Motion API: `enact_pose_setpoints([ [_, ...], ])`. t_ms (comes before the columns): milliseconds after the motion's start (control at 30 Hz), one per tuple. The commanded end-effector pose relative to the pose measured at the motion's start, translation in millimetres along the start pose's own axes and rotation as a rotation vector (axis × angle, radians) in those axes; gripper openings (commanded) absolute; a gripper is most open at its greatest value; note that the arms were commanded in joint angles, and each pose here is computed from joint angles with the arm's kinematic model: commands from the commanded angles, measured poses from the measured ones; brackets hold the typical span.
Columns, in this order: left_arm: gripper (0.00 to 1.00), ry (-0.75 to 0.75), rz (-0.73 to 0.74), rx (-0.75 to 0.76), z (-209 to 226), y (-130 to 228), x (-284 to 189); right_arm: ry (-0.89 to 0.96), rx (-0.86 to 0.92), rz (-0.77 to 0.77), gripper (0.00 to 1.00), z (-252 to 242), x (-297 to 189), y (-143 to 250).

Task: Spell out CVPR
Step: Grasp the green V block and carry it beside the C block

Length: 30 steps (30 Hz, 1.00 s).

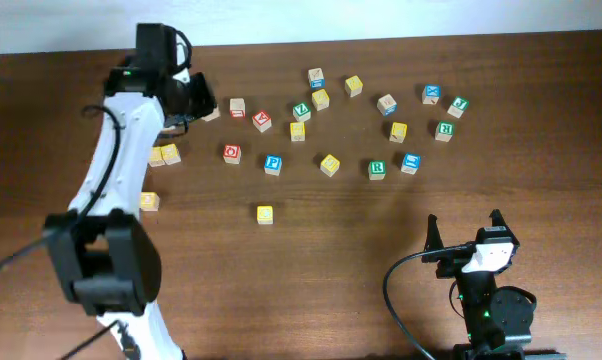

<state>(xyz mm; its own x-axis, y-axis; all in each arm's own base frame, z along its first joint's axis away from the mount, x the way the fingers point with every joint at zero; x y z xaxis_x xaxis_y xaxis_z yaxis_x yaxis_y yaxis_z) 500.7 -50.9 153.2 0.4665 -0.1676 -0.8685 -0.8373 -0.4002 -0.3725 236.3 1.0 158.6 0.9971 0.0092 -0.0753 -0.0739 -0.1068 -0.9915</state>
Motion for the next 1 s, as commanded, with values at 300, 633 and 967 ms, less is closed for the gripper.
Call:
enact_pose_setpoints([
  [300, 0.21, -0.231, 0.428, 0.27, -84.7, 256.2, -8.3, 0.011, 0.004, 0.005, 0.98, -2.1, 0.0, 2.6],
  [633, 0.24, -0.369, 0.138, 0.255, -54.4, 245.8, 39.8, 0.011, 0.004, 0.005, 0.98, -2.1, 0.0, 2.6],
  [967, 0.26, -0.359, 0.112, 0.25, -45.1, 251.8, 55.8, 0.011, 0.004, 0.005, 0.98, -2.1, 0.0, 2.6],
])
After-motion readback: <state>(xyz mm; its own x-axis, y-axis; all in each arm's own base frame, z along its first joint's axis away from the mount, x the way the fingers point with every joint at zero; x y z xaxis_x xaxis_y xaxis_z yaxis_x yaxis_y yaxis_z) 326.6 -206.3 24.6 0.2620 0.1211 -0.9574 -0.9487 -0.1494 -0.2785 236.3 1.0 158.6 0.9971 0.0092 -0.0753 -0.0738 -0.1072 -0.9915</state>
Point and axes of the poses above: each gripper's point midway between its finger pads, its own x axis out along the fingers, its own z axis along the line the jaws close on, y = z × x, the point moved 1 cm from there along -x, back along the fingers, and after that the axes turned 6 degrees about -x, right-handed, at the moved point
